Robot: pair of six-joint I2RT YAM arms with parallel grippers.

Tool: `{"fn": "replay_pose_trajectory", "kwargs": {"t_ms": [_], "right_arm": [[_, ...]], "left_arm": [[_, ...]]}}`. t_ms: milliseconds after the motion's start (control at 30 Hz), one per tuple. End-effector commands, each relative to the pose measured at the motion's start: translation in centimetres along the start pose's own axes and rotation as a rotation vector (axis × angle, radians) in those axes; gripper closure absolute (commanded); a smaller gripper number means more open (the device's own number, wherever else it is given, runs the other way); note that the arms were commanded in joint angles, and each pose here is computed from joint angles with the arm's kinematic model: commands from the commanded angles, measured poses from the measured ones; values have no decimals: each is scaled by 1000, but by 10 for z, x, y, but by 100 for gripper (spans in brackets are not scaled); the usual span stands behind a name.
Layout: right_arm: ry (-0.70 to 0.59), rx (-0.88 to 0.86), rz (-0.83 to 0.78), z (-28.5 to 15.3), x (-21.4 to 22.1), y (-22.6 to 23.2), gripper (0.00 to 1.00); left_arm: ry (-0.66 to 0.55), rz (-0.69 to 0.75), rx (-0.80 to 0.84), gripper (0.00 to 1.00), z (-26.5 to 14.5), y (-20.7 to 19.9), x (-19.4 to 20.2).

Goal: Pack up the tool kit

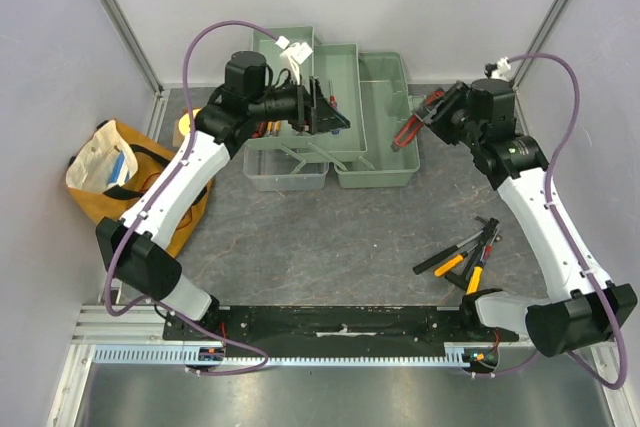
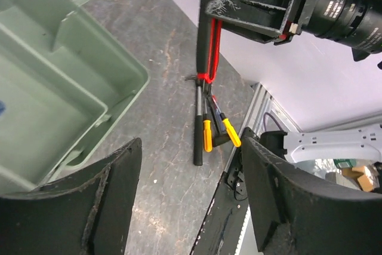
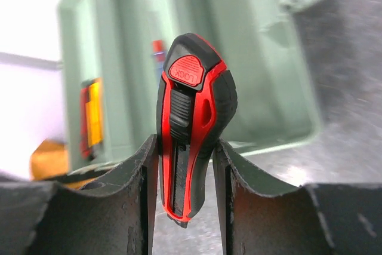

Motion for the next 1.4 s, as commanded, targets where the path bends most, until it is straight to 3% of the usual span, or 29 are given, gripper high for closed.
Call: {"fn": "replay_pose_trajectory", "kwargs": {"t_ms": [0,200,433,533,567,600,633,667,700,833,933,1167,1367], "right_arm": [[-57,-379,-76,-30,-11,72,99],[-2,-601,-79,-35,12,116,99],[24,-646,-77,-32,25,131,99],[44,-655,-78,-28,30,135,99],[48,-658,-76,-28,31,136,99],[51,-659,-78,-26,32,136,98],[51,-657,-78,-26,32,137,97],[51,-652,-77,-24,32,137,94],[48,-642,-80,-23,32,136,88],[15,-529,-107,-15,30,126,34],[-50,-402,-120,-12,24,112,11],[-64,-262,-129,-7,22,89,7],[-17,-202,-112,3,34,75,8]], "left_arm": [[-34,107,77,25,18,-14,-9],[-25,99,73,23,33,-14,-10],[10,75,128,28,39,-17,-6],[25,67,171,48,40,-20,-5],[22,67,171,58,40,-20,-6],[24,64,172,76,40,-19,-5],[21,64,168,87,40,-20,-6],[21,63,163,96,40,-20,-6],[16,63,148,98,39,-19,-7],[-9,63,27,98,32,-11,-10],[-51,18,-130,98,19,11,-17],[-155,-127,-365,98,-24,71,-36],[-141,-261,-443,98,-19,108,-41]]}}
Point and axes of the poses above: each gripper's point midway between its finger pads, its own z axis out along the fingers, its own y axis along the line the jaws close on, x = y × z, the point moved 8 cm from there along -z, back along the fingers, and after that the axes turned 1 degree about -z, right-handed, at the moved point
